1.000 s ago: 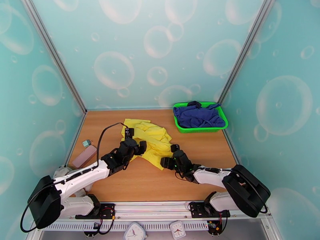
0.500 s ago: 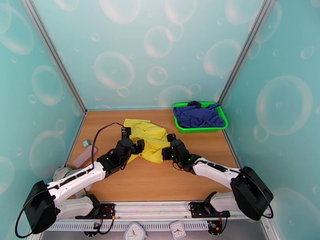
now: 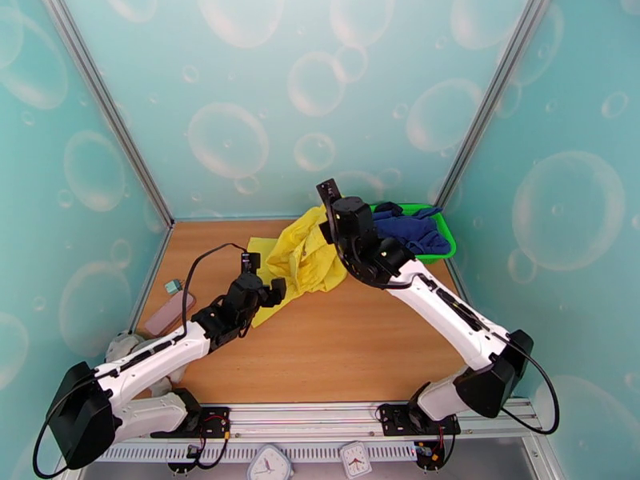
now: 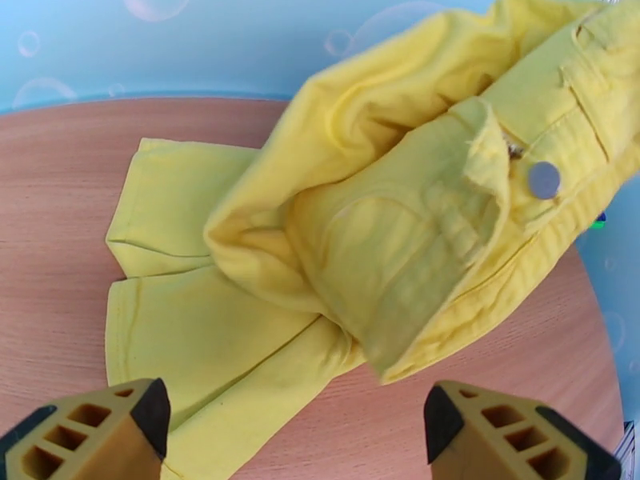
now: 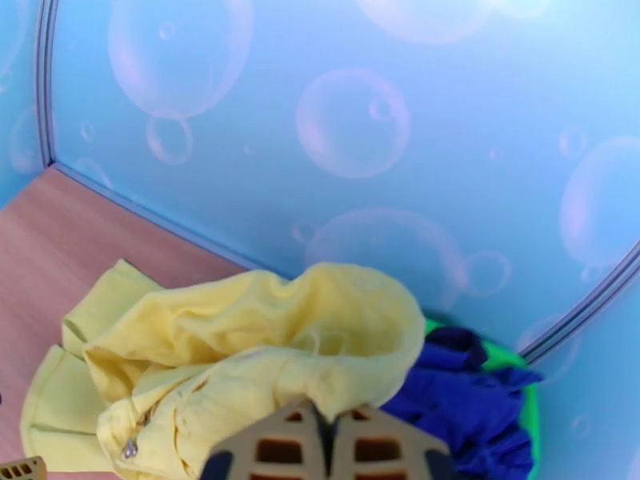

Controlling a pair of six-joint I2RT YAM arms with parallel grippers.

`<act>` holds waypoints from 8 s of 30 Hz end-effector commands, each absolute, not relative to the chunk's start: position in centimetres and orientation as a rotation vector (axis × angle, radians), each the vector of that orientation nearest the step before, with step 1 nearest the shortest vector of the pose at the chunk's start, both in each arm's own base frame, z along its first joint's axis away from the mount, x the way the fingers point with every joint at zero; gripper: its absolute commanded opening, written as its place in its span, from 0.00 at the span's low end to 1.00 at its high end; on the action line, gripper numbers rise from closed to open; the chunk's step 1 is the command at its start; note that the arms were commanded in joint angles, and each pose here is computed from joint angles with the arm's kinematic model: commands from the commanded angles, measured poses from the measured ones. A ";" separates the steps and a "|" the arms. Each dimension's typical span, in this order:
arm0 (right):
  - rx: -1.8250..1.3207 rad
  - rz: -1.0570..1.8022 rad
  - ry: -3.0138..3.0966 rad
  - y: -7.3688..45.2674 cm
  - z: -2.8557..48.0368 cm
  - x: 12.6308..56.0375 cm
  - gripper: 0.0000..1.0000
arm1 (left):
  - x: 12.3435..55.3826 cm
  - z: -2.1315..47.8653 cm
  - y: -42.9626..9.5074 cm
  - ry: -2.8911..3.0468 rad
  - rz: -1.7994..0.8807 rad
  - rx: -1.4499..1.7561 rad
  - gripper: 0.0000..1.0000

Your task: Fold and stack the trousers

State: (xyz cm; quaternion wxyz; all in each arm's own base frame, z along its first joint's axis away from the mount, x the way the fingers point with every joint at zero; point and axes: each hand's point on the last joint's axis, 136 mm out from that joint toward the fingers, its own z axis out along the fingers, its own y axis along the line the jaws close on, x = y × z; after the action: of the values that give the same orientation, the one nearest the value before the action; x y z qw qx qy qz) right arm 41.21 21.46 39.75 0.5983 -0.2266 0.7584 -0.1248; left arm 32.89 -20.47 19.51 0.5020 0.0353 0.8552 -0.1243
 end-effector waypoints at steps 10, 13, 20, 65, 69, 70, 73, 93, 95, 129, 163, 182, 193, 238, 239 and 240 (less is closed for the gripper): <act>-0.585 -0.361 1.577 18.3 46.1 36.5 0.00 | 38.1 22.4 -20.3 1.876 -0.401 0.263 0.84; -0.525 -0.333 1.603 16.1 46.1 35.5 0.00 | 40.6 21.5 -19.6 1.892 -0.379 0.271 0.83; -0.455 -0.273 1.593 13.4 45.6 34.3 0.00 | 44.8 18.3 -19.9 1.856 -0.424 0.386 0.82; -0.393 -0.311 1.541 13.9 46.0 45.1 0.00 | 47.7 28.9 -5.8 1.748 0.047 -0.139 0.00; -0.378 -0.127 1.326 15.7 53.2 45.8 0.00 | 45.4 35.4 -1.0 1.628 0.055 -0.290 0.00; -0.384 -0.095 1.284 15.9 54.9 45.3 0.00 | 44.2 37.3 -0.7 1.582 0.039 -0.295 0.00; -0.443 -0.063 1.264 16.4 56.0 42.7 0.00 | 40.6 40.1 -1.2 1.526 -0.030 -0.285 0.00; 0.091 -0.044 1.703 3.4 25.8 27.1 0.00 | 27.2 14.6 -11.8 2.110 -0.493 -0.290 0.00; 0.142 0.002 1.725 3.0 25.5 26.3 0.00 | 26.9 14.9 -11.9 2.099 -0.476 -0.285 0.00; 0.318 0.209 1.945 4.6 21.9 26.7 0.63 | 31.8 17.2 -38.1 2.036 -0.689 0.770 0.61; 0.481 0.502 1.851 -1.7 21.2 27.3 0.72 | 15.9 13.7 -45.7 1.736 -0.630 1.378 0.13; 0.383 0.674 2.183 9.1 12.3 27.5 0.70 | 21.0 16.2 -38.6 1.905 -0.600 0.867 0.67; 0.452 0.843 2.299 14.0 5.8 30.7 0.70 | 29.9 14.6 -23.4 2.142 -0.218 0.159 0.67; 0.786 0.661 2.278 2.3 2.3 30.7 0.73 | 41.6 7.2 -9.8 2.317 -0.206 -0.193 0.63; 0.798 0.653 2.278 1.8 2.1 30.9 0.73 | 41.6 7.0 -10.1 2.325 -0.221 -0.187 0.60; 0.810 0.646 2.277 1.3 2.0 31.2 0.73 | 41.5 6.7 -10.3 2.333 -0.237 -0.184 0.58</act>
State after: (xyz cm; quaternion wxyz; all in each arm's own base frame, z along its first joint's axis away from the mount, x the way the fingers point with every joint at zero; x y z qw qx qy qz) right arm 32.53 2.30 4.68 0.3563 0.2863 0.8501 0.2617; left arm 40.87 -9.37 6.66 0.3853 -0.0866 0.9163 -0.0668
